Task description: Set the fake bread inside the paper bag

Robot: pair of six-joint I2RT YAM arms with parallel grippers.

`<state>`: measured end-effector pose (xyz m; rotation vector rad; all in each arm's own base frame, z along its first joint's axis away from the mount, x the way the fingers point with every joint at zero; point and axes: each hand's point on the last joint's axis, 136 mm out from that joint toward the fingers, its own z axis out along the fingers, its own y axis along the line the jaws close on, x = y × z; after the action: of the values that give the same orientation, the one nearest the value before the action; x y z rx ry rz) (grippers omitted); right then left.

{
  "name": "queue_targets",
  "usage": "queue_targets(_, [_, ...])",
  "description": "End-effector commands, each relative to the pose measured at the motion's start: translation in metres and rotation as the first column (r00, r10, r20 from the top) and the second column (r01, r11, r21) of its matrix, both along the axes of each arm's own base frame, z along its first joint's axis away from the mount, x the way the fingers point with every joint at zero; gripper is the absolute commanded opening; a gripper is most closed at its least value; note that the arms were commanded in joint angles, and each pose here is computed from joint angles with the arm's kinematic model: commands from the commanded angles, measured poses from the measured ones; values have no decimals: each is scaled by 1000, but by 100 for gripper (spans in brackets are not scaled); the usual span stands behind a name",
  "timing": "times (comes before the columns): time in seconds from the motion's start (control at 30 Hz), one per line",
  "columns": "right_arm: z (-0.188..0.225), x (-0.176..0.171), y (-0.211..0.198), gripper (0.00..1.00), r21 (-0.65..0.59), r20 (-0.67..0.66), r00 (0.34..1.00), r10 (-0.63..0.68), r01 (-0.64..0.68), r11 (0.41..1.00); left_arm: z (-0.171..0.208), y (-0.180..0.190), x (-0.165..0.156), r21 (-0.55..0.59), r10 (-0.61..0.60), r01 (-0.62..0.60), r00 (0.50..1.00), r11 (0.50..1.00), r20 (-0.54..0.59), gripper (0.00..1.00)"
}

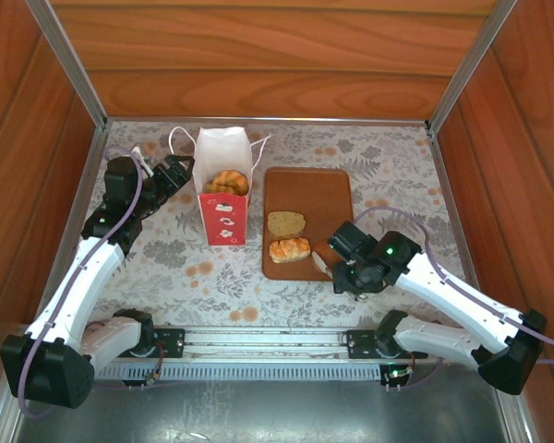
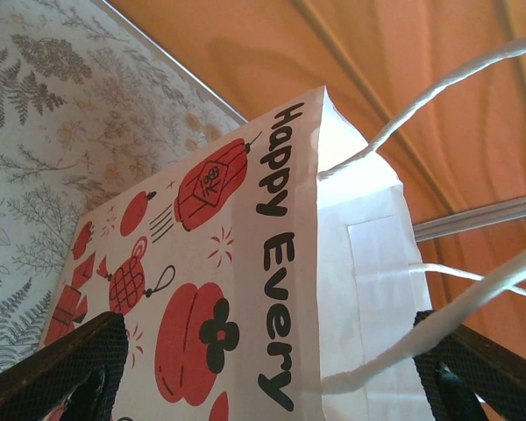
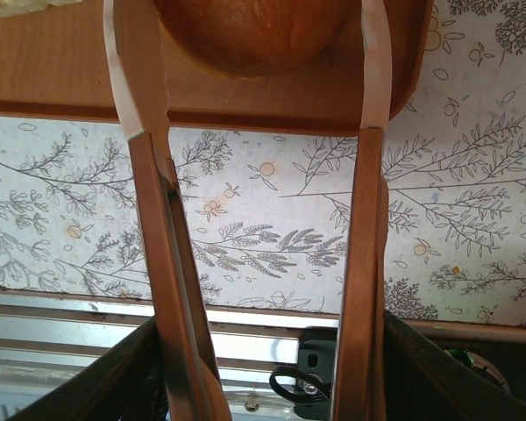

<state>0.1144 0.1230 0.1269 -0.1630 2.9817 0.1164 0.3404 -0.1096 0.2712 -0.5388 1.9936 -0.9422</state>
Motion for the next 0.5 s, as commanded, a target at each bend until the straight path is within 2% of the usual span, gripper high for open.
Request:
queue_targets(0.0, [-6, 0, -4, 60, -29, -13, 1000, 1, -1, 1000, -2, 0, 1, -5, -4, 5, 1000, 1000, 9, 88])
queue_targets(0.27, [-13, 1, -1, 60, -25, -24, 1000, -7, 6, 1000, 0, 0, -1, -11, -6, 6, 1000, 1000, 12, 88])
queue_targets(0.33, [-12, 2, 0, 57, -24, -23, 1000, -7, 6, 1000, 2, 0, -2, -15, -10, 10, 1000, 1000, 16, 89])
queue_targets(0.47, [-4, 5, -2, 46, -27, -2, 1000, -10, 10, 1000, 7, 0, -5, -15, -12, 12, 1000, 1000, 18, 88])
